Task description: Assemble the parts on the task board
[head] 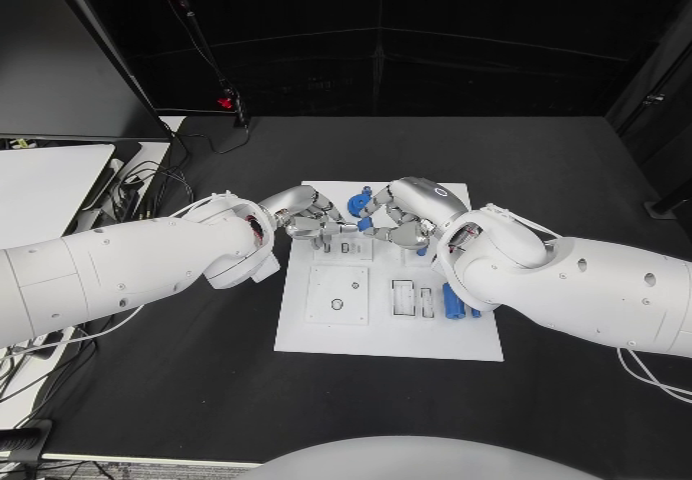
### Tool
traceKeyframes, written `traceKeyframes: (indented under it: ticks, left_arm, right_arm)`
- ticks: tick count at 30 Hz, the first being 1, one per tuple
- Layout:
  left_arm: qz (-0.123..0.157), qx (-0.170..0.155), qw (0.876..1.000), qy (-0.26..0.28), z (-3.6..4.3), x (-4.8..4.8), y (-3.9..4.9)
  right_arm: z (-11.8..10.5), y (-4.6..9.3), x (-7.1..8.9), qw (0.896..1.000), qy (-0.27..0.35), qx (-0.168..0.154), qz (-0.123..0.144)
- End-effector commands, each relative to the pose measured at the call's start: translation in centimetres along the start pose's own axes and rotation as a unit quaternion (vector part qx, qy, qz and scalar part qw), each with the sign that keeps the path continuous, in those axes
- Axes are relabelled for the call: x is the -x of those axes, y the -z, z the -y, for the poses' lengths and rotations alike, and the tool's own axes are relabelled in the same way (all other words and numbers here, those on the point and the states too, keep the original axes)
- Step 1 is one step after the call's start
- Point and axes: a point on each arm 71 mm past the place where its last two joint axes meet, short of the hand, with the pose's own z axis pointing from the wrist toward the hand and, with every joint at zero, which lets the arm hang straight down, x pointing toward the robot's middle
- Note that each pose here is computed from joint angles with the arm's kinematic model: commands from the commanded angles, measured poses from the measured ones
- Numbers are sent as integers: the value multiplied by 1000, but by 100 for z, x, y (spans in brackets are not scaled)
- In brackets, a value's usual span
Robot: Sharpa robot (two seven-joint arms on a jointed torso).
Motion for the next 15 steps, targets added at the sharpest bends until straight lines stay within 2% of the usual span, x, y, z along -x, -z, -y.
traceKeyframes:
  ticks: [1, 15]
  left_arm:
    - [4, -17, 1000, 8, 47, 0, -24]
    - [-6, -5, 1000, 8, 63, -39, -78]
  right_arm:
    - [-8, -6, 1, 1000, 3, 2, -2]
    - [-27, -1, -12, 1000, 1, 5, -3]
